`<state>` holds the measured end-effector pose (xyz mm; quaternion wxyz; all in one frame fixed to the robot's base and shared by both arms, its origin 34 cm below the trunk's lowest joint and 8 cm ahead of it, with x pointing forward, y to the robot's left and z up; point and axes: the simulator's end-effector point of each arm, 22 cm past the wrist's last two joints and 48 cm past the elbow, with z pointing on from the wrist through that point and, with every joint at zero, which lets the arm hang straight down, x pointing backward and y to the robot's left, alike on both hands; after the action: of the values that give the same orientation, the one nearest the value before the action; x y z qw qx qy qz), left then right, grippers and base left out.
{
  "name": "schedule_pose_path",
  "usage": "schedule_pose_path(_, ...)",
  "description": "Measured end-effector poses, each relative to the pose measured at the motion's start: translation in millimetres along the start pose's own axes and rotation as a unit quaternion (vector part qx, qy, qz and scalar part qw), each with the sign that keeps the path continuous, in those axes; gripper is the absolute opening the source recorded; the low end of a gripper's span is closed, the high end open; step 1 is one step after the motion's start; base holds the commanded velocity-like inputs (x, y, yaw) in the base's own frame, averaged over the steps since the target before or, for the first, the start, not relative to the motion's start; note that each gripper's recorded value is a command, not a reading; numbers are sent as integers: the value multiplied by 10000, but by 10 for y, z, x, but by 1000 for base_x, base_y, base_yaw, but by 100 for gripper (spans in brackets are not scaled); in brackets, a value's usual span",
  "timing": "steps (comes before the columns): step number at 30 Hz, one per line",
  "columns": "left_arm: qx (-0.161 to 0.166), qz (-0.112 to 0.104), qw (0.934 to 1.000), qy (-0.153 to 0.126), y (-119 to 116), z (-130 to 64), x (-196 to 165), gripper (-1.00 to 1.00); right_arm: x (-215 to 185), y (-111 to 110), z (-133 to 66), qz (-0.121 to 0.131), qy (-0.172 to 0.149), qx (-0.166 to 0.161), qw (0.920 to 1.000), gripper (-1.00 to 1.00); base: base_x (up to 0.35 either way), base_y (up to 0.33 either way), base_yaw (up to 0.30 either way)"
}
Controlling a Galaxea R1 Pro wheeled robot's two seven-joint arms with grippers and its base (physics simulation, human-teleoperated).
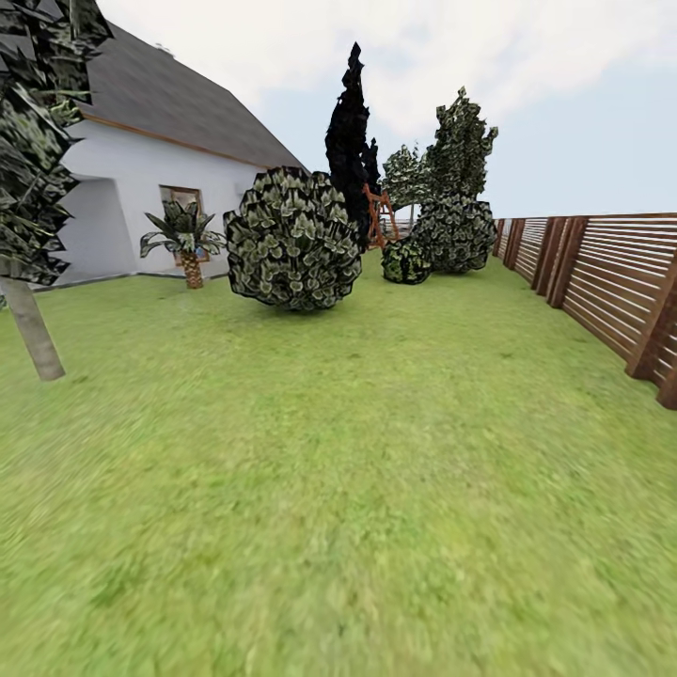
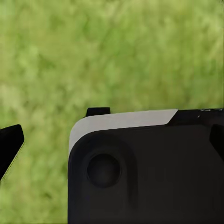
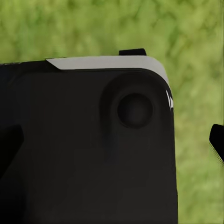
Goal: Take the three Easter eggs out of the wicker basket on the lawn in the garden, then place them on the lawn next to a single tree (choose any tree) so that all three eggs are next to the same tree and none are left in the basket.
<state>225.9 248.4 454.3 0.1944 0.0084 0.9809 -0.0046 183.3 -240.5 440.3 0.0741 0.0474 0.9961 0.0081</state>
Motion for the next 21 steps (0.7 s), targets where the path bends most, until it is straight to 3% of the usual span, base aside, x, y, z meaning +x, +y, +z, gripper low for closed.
schedule_pose_path(16, 2, -1, 10000, 0, -4, 0, 0, 100, -14, 2, 1, -5, -13, -2, 10000, 100, 286, 0, -1)
schedule_pose_path(21, 2, -1, 10000, -4, -3, 0, -2, 100, 2, 1, 0, 0, 4, -1, 10000, 100, 275, 0, -120)
